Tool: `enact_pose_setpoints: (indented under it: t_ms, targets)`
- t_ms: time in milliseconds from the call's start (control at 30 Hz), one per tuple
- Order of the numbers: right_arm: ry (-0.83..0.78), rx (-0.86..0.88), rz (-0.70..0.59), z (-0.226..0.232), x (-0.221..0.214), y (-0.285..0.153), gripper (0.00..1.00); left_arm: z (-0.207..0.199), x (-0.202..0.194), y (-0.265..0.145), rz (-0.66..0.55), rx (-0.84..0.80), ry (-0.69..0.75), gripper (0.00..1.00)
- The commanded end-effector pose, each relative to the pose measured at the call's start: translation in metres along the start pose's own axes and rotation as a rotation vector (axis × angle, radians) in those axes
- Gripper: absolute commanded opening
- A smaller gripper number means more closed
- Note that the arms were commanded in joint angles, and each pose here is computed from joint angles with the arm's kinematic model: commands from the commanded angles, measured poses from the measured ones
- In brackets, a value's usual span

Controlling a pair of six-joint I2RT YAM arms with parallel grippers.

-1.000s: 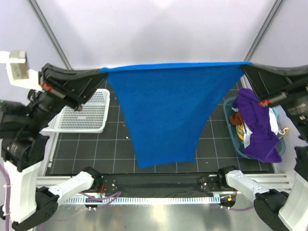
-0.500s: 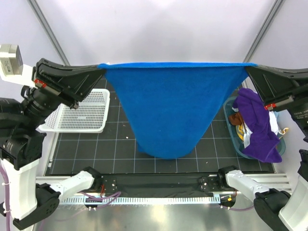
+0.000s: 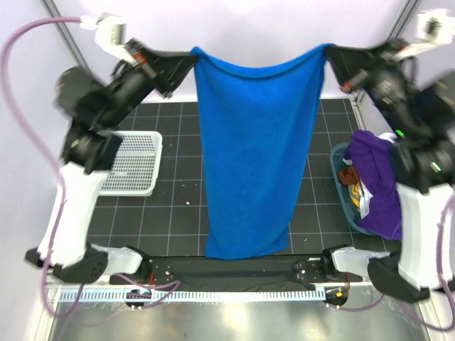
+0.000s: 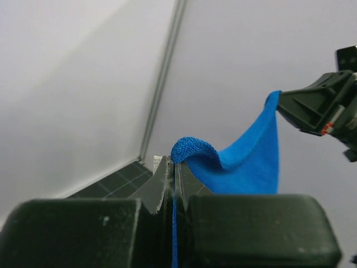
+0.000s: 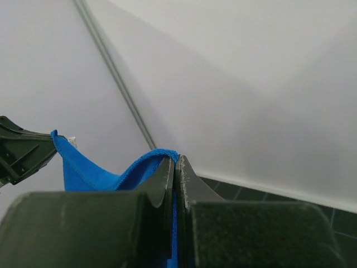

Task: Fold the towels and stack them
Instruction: Flatten out the crumpled towel, then fold the towel

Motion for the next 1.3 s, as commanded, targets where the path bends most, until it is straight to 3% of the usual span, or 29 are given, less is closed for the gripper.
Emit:
enact_pose_setpoints:
  t_ms: [0, 167, 233, 267, 367, 400, 500, 633, 867, 1267]
  targets:
    - [-0.045, -0.146, 0.066, -0.051, -0.045, 0.054, 0.01, 0.067, -0.031, 0.032, 0.025, 0.084, -0.018, 0.0]
    - [-0.053, -0.27, 0.176, -0.129, -0.127, 0.125, 0.01, 0.176, -0.087, 0.07, 0.064, 0.17, -0.095, 0.0]
    - [-0.053, -0.285, 0.176, -0.15, -0.141, 0.148, 0.01, 0.205, -0.091, 0.079, 0.039, 0.148, -0.112, 0.0]
    - [-0.042, -0.308, 0.223, -0.171, -0.168, 0.164, 0.01, 0.238, -0.117, 0.089, 0.073, 0.174, -0.152, 0.0]
    - [-0.039, -0.336, 0.223, -0.196, -0.19, 0.188, 0.01, 0.274, -0.123, 0.102, 0.069, 0.153, -0.186, 0.0]
    - [-0.029, -0.357, 0.263, -0.213, -0.215, 0.197, 0.01, 0.299, -0.147, 0.107, 0.099, 0.175, -0.219, 0.0]
    - [-0.022, -0.374, 0.269, -0.233, -0.236, 0.211, 0.01, 0.332, -0.177, 0.113, 0.131, 0.183, -0.277, 0.0]
    - [-0.001, -0.414, 0.313, -0.261, -0.281, 0.222, 0.01, 0.356, -0.205, 0.111, 0.159, 0.21, -0.298, 0.0]
    - [0.04, -0.444, 0.37, -0.281, -0.317, 0.215, 0.01, 0.385, -0.242, 0.102, 0.212, 0.268, -0.346, 0.0]
    - [0.11, -0.468, 0.461, -0.271, -0.338, 0.174, 0.01, 0.373, -0.267, 0.062, 0.29, 0.417, -0.316, 0.0]
Point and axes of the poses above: each gripper's point midway between its finger pads, its own y axis out along the fingers, its own z axis along the line the jaws close on, x = y × z, the point moved 10 cm from there along -y, back along the fingers, and after that the axes turned 1 degree about -y, right-handed, at the moved point
